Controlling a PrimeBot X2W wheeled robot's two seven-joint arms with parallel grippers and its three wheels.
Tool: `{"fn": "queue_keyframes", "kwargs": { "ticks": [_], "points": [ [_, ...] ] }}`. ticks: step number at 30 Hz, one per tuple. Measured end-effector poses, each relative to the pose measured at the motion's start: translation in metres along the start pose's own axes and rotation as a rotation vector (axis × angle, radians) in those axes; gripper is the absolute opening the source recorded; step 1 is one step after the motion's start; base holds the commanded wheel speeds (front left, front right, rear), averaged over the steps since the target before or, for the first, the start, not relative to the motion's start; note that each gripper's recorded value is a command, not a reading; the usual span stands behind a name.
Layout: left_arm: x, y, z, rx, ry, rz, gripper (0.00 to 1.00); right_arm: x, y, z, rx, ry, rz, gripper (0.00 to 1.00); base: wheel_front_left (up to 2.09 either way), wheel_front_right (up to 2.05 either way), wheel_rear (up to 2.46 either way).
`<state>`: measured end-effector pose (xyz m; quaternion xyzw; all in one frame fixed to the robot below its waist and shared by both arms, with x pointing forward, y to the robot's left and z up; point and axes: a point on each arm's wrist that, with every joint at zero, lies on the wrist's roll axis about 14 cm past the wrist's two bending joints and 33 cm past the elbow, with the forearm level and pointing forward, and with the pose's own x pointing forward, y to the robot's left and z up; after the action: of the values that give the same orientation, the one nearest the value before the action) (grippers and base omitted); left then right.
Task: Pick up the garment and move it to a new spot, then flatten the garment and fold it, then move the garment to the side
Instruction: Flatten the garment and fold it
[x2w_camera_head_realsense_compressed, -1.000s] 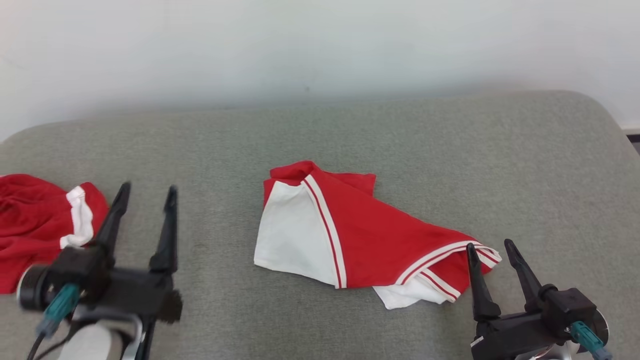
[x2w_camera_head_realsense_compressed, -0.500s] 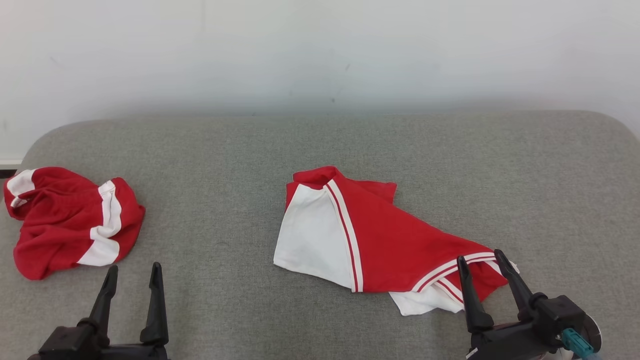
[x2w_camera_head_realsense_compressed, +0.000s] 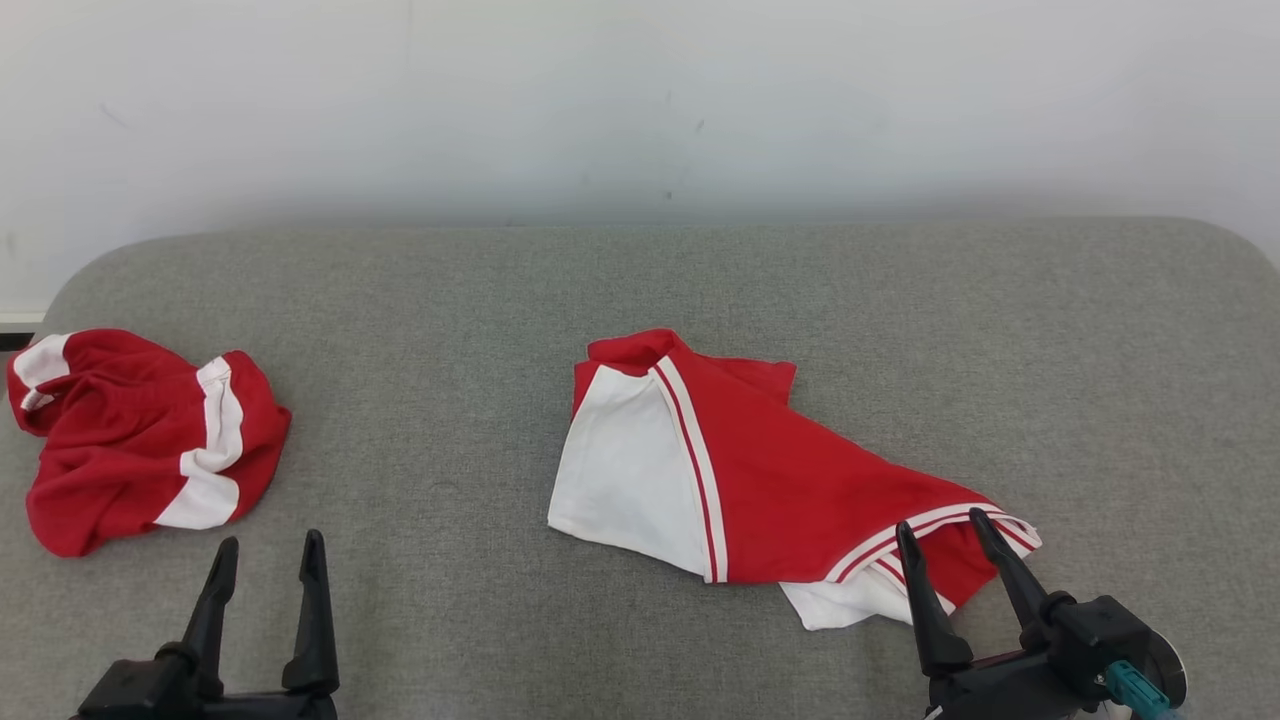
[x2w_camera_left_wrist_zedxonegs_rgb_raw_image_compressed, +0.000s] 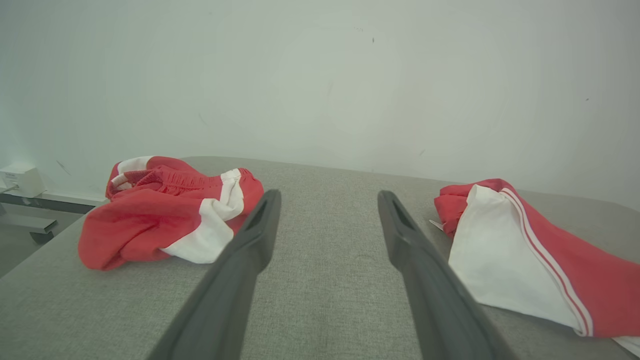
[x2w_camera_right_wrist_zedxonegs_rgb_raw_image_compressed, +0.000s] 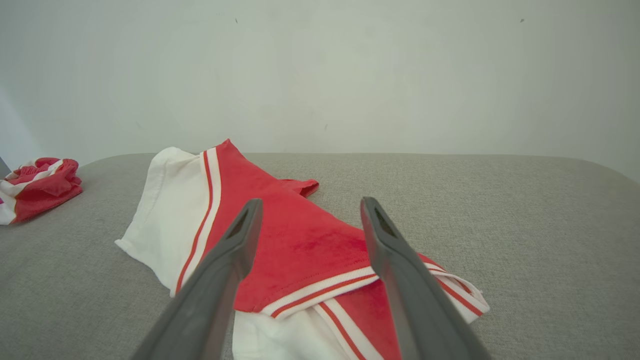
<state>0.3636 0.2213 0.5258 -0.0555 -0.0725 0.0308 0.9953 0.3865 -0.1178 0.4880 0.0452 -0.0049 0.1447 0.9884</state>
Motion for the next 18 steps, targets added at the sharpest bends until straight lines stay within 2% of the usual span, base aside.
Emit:
{"fn": "queue_keyframes", "kwargs": {
  "ticks": [9,18],
  "points": [
    [-0.002,0.002,-0.003,-0.001,0.005,0.004,1.00,0.000,0.005,-0.003,-0.006,0.011,0.022,1.00,0.00,0.00,0.00],
    [0.000,0.002,-0.005,-0.003,0.010,0.008,1.00,0.016,0.043,-0.015,-0.081,0.059,0.200,1.00,0.00,0.00,0.00]
  ]
}}
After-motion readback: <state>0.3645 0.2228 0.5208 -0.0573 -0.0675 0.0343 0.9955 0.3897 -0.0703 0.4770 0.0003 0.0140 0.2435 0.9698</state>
